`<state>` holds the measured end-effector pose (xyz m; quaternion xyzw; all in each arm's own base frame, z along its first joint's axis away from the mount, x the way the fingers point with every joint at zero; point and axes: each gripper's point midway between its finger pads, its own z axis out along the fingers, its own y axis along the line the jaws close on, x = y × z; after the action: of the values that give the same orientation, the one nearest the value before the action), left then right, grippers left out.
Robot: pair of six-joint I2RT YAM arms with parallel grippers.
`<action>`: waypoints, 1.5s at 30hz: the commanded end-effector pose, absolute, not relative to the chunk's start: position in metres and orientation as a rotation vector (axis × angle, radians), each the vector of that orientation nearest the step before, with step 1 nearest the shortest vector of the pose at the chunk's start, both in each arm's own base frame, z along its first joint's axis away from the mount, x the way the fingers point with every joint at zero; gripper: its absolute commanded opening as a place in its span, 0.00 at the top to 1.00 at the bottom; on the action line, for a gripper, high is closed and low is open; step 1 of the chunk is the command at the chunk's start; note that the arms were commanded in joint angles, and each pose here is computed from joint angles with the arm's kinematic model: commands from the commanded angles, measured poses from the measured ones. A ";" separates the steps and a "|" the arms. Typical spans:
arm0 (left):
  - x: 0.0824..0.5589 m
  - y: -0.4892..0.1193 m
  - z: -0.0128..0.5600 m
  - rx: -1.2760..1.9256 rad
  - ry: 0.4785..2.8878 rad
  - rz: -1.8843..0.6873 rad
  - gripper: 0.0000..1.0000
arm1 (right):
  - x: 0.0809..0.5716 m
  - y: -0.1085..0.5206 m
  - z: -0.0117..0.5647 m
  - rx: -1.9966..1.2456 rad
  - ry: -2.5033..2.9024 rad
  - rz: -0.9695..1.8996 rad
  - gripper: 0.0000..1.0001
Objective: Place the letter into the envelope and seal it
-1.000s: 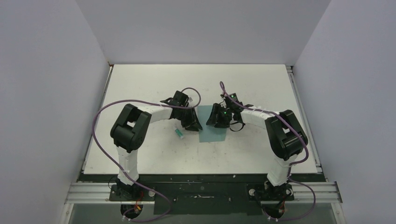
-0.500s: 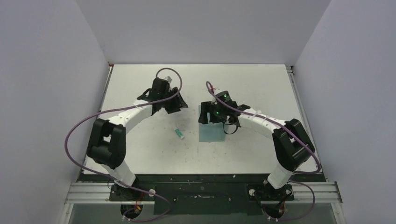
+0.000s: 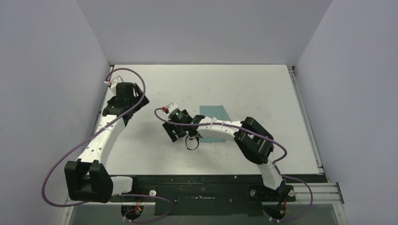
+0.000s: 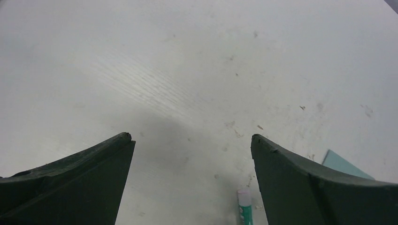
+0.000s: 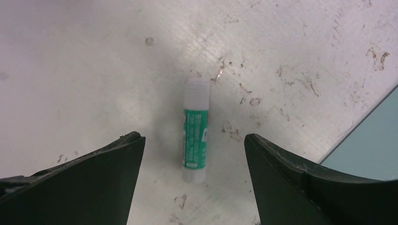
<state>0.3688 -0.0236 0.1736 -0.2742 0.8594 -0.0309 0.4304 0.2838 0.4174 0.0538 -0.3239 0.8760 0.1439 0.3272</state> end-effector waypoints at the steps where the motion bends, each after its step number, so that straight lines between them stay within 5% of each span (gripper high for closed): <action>1: 0.343 0.031 0.180 -0.827 2.083 0.117 0.04 | 0.305 0.416 0.052 -0.821 2.273 0.180 0.22; 18: 0.319 0.040 0.160 -0.970 2.063 0.116 0.02 | 0.314 0.427 0.020 -0.841 2.420 0.242 0.49; 26: 0.321 0.031 0.152 -0.967 2.079 0.050 0.02 | 0.333 0.419 0.024 -0.764 2.446 0.305 0.77; 34: 0.344 -0.060 0.159 -0.603 2.131 -0.505 0.03 | 0.384 0.403 0.099 -0.312 2.320 0.691 0.83; 40: 0.332 -0.167 0.226 -0.148 1.823 -1.075 0.00 | 0.414 0.377 0.186 -0.034 2.108 1.002 0.82; 45: 0.326 -0.229 0.250 0.084 1.814 -1.194 0.00 | 0.408 0.370 0.240 0.045 2.001 1.198 0.82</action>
<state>0.3198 -0.1770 0.1697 -0.0870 0.8160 -0.3971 0.4111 0.4221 0.3416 0.1472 0.0148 0.8657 0.3423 0.3649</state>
